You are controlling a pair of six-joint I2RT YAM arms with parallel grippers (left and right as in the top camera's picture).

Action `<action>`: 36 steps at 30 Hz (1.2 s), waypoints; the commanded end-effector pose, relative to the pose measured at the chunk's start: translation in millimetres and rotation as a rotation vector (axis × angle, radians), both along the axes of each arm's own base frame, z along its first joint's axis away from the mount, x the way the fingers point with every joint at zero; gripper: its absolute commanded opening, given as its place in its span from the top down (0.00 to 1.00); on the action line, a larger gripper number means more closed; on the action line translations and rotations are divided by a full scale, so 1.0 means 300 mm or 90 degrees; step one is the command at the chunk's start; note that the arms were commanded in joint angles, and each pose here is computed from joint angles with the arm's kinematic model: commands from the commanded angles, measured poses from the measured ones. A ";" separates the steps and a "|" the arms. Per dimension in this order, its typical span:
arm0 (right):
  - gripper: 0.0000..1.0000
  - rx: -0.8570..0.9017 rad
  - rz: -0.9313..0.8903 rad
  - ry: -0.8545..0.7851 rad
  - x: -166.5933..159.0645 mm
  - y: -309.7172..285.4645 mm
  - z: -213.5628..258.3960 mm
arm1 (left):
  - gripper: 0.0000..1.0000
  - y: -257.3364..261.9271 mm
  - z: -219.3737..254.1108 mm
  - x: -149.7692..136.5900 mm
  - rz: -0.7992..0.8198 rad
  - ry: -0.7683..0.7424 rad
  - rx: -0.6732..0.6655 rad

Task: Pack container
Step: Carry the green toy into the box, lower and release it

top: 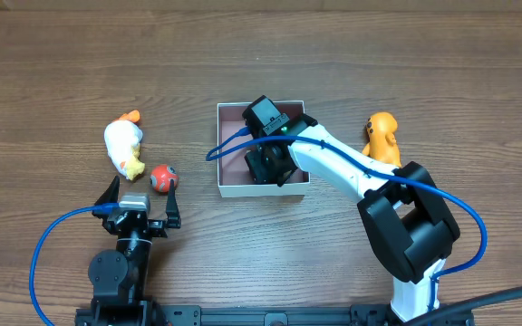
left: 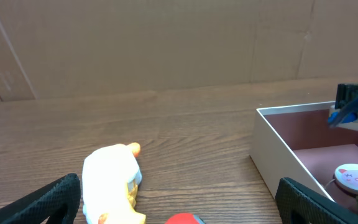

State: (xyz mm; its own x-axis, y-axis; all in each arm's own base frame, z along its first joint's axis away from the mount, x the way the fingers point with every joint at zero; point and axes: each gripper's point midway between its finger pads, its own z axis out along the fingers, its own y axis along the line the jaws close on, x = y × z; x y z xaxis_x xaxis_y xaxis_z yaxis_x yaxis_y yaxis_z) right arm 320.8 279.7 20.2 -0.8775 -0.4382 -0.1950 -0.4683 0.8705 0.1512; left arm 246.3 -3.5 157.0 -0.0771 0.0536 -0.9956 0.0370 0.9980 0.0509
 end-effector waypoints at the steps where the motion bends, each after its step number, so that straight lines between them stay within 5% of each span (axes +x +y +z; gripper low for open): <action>1: 0.48 0.008 0.014 -0.005 -0.002 0.017 0.005 | 0.00 -0.001 0.001 0.000 -0.003 -0.005 0.007; 8: 0.34 0.006 0.014 -0.002 -0.002 0.017 0.020 | 0.00 -0.001 0.001 0.000 -0.003 -0.005 0.007; 24: 0.33 0.111 0.013 -0.132 0.073 0.080 0.495 | 0.00 -0.001 0.001 0.000 -0.003 -0.005 0.007; 36: 0.27 -0.086 -0.304 -0.186 0.191 -0.474 0.593 | 0.00 -0.001 0.001 0.000 -0.003 -0.005 0.007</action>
State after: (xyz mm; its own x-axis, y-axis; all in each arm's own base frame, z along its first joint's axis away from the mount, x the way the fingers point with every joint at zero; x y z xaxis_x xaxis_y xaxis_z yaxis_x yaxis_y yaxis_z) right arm 359.7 188.3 177.5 -0.9089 -0.1786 -0.3769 -0.1867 0.9823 -0.0153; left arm 246.3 -3.5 157.0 -0.0771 0.0536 -0.9956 0.0370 0.9980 0.0509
